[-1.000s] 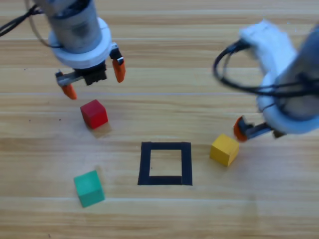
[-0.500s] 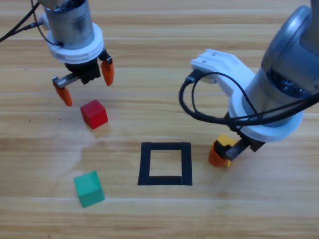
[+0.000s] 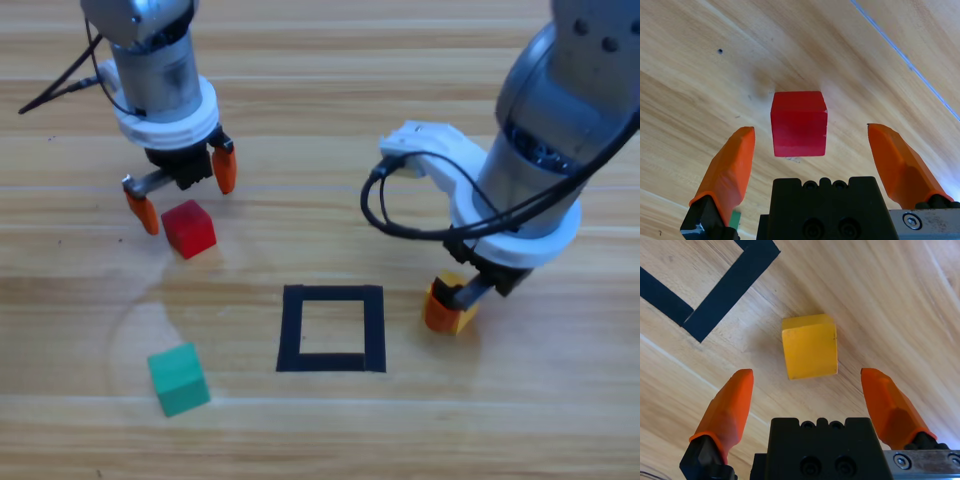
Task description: Stack the blocks in the rectangular block: red at the bottom, yellow in the middle, green on top
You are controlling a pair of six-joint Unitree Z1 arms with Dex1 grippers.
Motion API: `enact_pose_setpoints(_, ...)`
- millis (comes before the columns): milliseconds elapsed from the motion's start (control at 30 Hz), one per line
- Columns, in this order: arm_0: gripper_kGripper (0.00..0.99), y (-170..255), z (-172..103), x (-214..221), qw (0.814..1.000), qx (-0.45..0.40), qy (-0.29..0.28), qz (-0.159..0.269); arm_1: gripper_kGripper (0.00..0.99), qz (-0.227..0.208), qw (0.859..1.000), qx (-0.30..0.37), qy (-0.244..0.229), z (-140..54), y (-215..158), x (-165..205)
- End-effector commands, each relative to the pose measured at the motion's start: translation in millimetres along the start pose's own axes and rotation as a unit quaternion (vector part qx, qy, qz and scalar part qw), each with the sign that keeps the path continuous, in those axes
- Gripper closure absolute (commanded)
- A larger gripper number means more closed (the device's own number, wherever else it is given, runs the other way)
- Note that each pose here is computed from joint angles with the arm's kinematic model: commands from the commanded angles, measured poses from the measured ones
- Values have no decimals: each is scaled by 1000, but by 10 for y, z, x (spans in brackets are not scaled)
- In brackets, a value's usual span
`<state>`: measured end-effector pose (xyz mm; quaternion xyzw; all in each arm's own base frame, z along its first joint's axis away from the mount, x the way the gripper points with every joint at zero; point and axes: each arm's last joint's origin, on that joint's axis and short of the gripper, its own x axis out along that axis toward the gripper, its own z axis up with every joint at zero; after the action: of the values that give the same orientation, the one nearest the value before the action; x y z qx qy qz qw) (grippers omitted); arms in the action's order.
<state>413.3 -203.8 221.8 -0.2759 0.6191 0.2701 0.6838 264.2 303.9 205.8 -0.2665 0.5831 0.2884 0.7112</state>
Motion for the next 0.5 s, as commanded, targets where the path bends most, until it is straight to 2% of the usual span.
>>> enact_pose_setpoints(33,28,-62,5,382,999,7,18,38,57,-3,999,0,51,71,-97,346)
enact_pose_setpoints(367,33,-82,4,525,998,14,28,48,211,-5,996,-16,89,117,-89,550)
enact_pose_setpoints(467,90,-94,2,573,998,18,32,50,458,-5,995,-18,93,112,-90,540)
enact_pose_setpoints(500,116,-92,-1,583,998,20,34,51,487,-5,995,-18,94,105,-91,529)
